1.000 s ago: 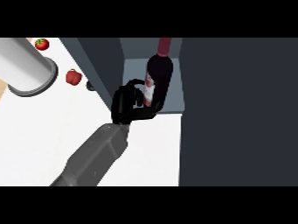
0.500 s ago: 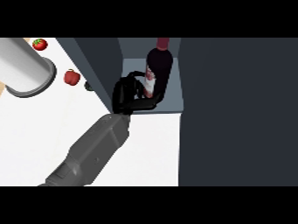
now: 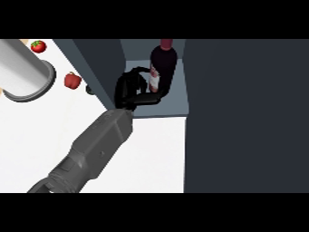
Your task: Pick up the wine, place it into the cabinet and close the cabinet
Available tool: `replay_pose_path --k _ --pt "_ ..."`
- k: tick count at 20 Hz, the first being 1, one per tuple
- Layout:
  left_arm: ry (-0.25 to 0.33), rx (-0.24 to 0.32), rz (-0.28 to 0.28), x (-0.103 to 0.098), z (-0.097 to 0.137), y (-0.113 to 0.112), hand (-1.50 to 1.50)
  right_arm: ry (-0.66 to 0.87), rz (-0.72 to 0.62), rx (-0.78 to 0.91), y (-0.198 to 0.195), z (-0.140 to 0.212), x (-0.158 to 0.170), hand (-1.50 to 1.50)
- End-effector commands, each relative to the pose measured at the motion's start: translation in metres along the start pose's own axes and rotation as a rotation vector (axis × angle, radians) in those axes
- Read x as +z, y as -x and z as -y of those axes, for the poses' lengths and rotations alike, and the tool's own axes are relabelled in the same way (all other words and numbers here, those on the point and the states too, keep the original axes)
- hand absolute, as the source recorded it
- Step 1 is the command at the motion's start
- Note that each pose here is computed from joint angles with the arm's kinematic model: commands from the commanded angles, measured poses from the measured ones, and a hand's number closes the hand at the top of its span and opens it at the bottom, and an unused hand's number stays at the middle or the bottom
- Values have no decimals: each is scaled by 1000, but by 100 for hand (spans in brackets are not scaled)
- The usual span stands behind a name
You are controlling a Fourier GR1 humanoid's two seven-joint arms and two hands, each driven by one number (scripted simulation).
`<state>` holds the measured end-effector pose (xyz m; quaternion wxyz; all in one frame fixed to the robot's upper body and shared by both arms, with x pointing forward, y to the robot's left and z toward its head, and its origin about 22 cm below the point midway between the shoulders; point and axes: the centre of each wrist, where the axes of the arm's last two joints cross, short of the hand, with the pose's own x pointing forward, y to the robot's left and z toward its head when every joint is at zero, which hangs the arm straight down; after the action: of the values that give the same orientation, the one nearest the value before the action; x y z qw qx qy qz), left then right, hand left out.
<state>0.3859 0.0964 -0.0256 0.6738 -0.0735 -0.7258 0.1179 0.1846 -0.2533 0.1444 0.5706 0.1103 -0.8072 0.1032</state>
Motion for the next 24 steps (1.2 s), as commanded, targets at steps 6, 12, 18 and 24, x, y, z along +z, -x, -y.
replay_pose_path --k 6,12,18,24 --pt "-56 -17 9 2 -14 8 150 -19 -13 0 2 7 18 -150" --pt "-113 26 79 -5 -21 5 150 -17 -2 6 9 3 6 -150" --pt "-111 22 153 -3 -22 6 -150 -16 3 19 17 -5 -15 -150" --pt "-47 13 227 4 -15 9 -150 20 -5 28 -4 10 6 -150"
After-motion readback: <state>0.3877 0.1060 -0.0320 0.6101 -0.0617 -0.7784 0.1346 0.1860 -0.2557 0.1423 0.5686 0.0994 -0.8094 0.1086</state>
